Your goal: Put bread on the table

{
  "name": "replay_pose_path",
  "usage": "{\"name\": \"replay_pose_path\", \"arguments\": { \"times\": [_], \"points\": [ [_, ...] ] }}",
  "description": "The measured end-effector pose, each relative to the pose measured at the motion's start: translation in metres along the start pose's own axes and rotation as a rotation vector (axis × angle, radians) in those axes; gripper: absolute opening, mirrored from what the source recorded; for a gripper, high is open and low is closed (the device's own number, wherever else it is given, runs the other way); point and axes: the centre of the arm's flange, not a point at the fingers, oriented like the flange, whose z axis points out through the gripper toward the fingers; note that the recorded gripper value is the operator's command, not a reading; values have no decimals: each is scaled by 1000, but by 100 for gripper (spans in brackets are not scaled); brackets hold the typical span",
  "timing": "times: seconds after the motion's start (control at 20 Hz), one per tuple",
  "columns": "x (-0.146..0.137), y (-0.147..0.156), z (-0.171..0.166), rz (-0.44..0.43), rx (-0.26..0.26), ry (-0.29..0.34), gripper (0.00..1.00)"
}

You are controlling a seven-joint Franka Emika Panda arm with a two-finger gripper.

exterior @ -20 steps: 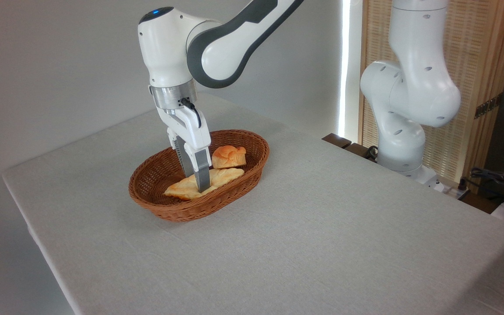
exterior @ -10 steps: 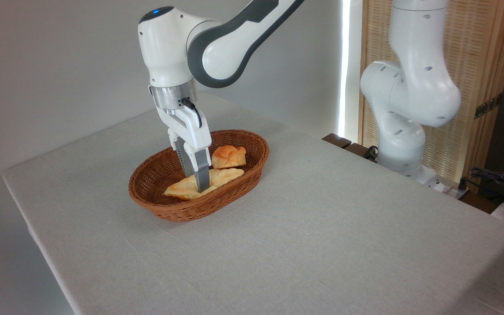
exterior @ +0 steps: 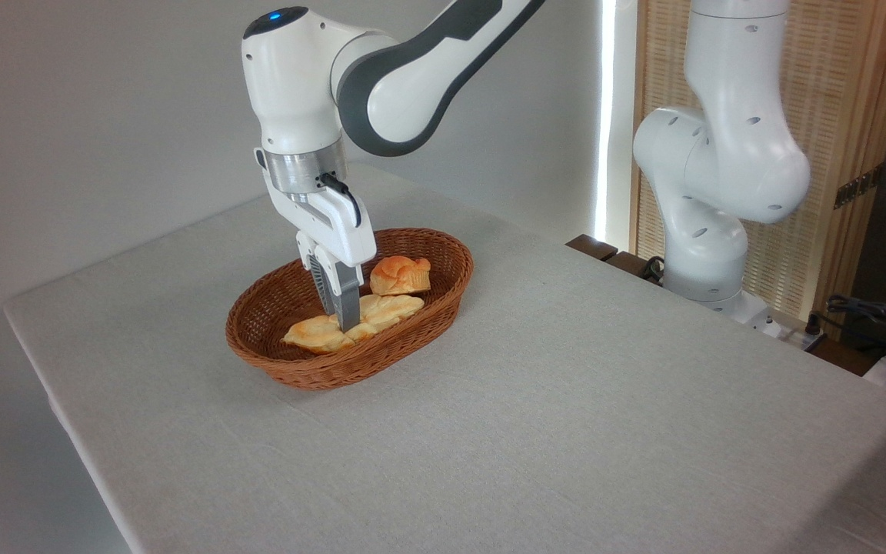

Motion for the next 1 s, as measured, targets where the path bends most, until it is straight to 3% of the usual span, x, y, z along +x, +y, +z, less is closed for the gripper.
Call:
{"name": "replay_pose_path", "arguments": {
  "times": [0.55, 0.8, 1.0],
  "points": [
    [0, -21, -23, -65, -30, 46, 5],
    [-12, -38, -44, -94, -76, -28, 5],
    [-30, -60, -74, -53, -125, -65, 6]
  ]
}}
